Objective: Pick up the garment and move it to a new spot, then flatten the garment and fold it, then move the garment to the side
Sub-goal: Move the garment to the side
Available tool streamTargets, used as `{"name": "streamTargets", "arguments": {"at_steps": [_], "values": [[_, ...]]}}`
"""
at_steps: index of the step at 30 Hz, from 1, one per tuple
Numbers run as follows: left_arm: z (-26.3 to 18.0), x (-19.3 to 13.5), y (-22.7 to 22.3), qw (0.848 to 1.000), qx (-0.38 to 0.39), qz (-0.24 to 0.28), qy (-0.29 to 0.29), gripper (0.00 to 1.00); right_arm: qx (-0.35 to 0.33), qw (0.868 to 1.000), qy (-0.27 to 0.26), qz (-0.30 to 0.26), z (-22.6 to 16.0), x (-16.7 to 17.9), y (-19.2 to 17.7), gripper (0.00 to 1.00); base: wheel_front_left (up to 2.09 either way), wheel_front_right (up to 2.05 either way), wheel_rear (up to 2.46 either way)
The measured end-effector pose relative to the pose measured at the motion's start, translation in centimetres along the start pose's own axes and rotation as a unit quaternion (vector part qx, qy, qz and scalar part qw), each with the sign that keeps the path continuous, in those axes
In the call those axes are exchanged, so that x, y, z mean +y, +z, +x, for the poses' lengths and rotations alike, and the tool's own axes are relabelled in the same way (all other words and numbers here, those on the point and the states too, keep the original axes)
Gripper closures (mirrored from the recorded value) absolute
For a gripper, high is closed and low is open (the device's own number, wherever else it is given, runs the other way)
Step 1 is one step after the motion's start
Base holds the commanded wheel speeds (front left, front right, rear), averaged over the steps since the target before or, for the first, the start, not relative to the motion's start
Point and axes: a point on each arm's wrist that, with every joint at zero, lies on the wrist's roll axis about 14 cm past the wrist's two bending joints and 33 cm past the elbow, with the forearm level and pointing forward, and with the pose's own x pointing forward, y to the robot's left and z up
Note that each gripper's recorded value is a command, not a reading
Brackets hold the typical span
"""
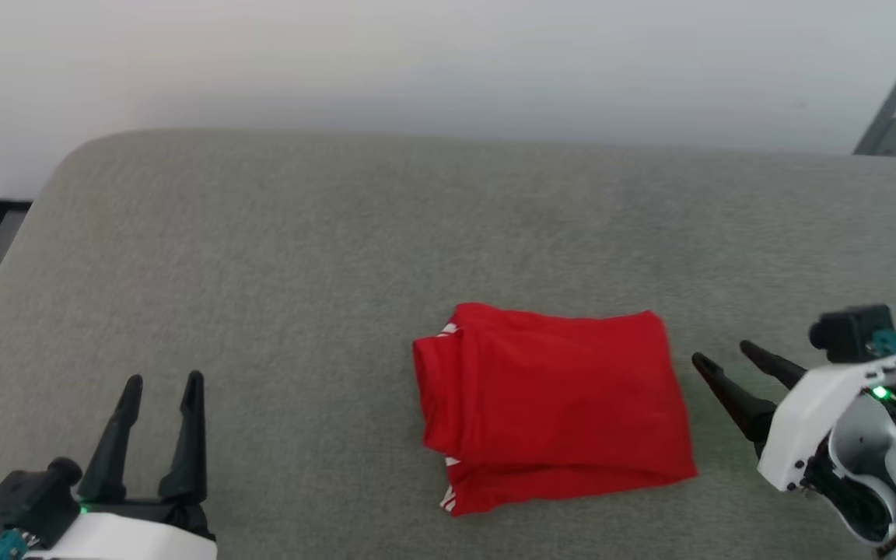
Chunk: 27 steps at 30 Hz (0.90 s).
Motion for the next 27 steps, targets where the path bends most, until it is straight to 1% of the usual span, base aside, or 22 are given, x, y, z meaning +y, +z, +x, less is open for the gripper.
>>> {"name": "streamTargets", "arguments": {"at_steps": [3, 7, 12, 16, 17, 18, 19, 20, 24, 27], "values": [[0.2, 0.2, -0.4, 1.000, 0.006, 0.000, 0.004, 0.00, 0.077, 0.997, 0.018, -0.009, 1.4, 0.4, -1.8, 0.00, 0.00, 0.00, 0.00], [0.5, 0.3, -0.9, 1.000, 0.014, -0.002, 0.009, 0.00, 0.168, 0.985, 0.028, -0.026, 2.9, 0.3, -4.2, 0.00, 0.00, 0.00, 0.00], [0.8, 0.8, -1.6, 1.000, 0.026, -0.002, 0.018, 0.00, 0.275, 0.960, 0.036, -0.033, 4.2, 0.3, -7.5, 0.00, 0.00, 0.00, 0.00], [1.2, 1.1, -2.0, 0.999, 0.032, -0.003, 0.025, 0.00, 0.335, 0.940, 0.049, -0.033, 5.2, 0.9, -8.9, 0.00, 0.00, 0.00, 0.00], [1.2, 1.2, -2.1, 0.999, 0.034, -0.002, 0.026, 0.00, 0.341, 0.938, 0.053, -0.030, 5.4, 1.1, -9.1, 0.00, 0.00, 0.00, 0.00], [1.3, 1.3, -2.3, 0.999, 0.036, -0.002, 0.027, 0.00, 0.347, 0.936, 0.054, -0.028, 5.6, 1.1, -9.3, 0.22, 0.00, 0.00, 0.00], [1.3, 1.4, -2.4, 0.999, 0.037, -0.002, 0.028, 0.00, 0.355, 0.932, 0.056, -0.034, 5.7, 1.2, -9.4, 0.89, 0.00, 0.00, 0.00], [1.4, 1.4, -2.4, 0.999, 0.037, -0.003, 0.028, 0.00, 0.358, 0.931, 0.058, -0.039, 5.8, 1.3, -9.3, 1.00, 0.00, 0.00, 0.00], [2.1, 1.4, -2.1, 0.999, 0.032, -0.009, 0.028, 0.00, 0.346, 0.935, 0.067, -0.033, 6.3, 1.7, -8.7, 1.00, 0.00, 0.00, 0.00], [2.7, 1.6, -1.9, 0.999, 0.026, -0.016, 0.030, 0.00, 0.323, 0.943, 0.072, -0.028, 6.5, 1.8, -7.7, 1.00, 0.00, 0.00, 0.00]]}}
